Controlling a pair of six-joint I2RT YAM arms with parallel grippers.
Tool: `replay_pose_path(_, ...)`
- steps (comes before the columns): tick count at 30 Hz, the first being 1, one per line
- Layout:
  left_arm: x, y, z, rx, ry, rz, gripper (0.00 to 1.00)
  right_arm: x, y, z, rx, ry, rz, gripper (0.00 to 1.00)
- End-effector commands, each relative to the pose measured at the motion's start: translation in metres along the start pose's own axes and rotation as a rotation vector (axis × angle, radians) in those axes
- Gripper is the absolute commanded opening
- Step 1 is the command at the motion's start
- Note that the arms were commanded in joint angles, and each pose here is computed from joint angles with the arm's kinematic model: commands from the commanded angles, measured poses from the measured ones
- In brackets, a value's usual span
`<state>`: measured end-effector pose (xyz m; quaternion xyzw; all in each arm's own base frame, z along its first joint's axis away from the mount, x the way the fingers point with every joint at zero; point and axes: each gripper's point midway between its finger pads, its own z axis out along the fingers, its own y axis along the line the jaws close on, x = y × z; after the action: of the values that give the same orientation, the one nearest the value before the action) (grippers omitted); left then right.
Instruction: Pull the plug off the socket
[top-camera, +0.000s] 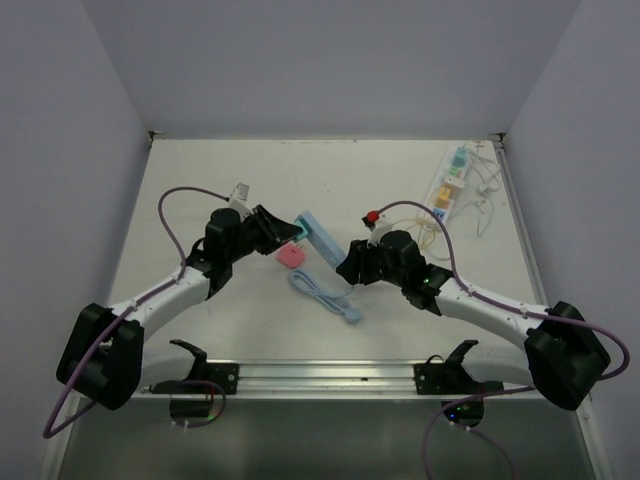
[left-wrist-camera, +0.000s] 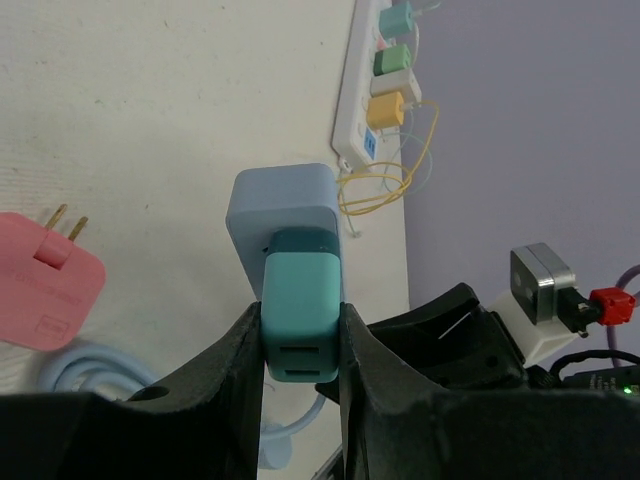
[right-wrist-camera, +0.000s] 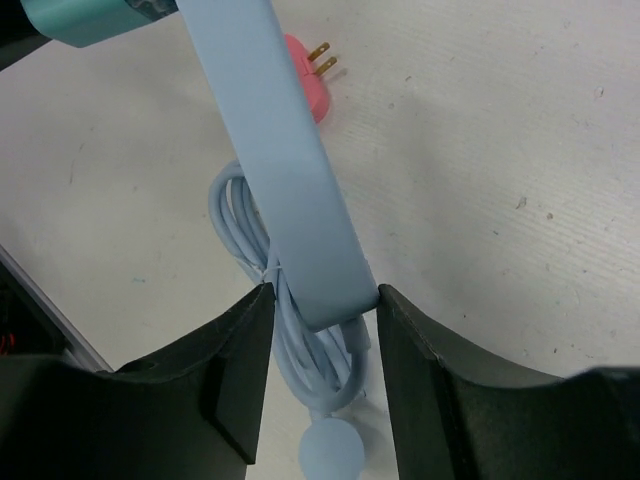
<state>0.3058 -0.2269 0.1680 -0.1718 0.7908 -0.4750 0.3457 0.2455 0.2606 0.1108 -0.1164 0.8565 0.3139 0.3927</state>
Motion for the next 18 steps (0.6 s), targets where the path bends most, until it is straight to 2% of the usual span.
replay_pose_path(1, -0.023, -0.029, 0.011, 0.083, -0.075, 0.137, 0.00, -0.025, 0.017, -0.004, -0.054, -0.058, 0.008, 0.50)
replay_pose_path(5, -0.016, -0.041, 0.015, 0.115, -0.056, 0.162, 0.00, -0.025, 0.024, 0.005, -0.064, -0.053, 0.022, 0.70)
replay_pose_path(8, -0.011, -0.048, 0.015, 0.135, -0.042, 0.183, 0.00, -0.031, 0.028, 0.011, -0.062, -0.065, 0.026, 0.78)
replay_pose_path(18, 0.003, -0.062, 0.013, 0.189, 0.033, 0.268, 0.00, -0.066, 0.029, 0.028, -0.002, -0.108, -0.093, 0.81)
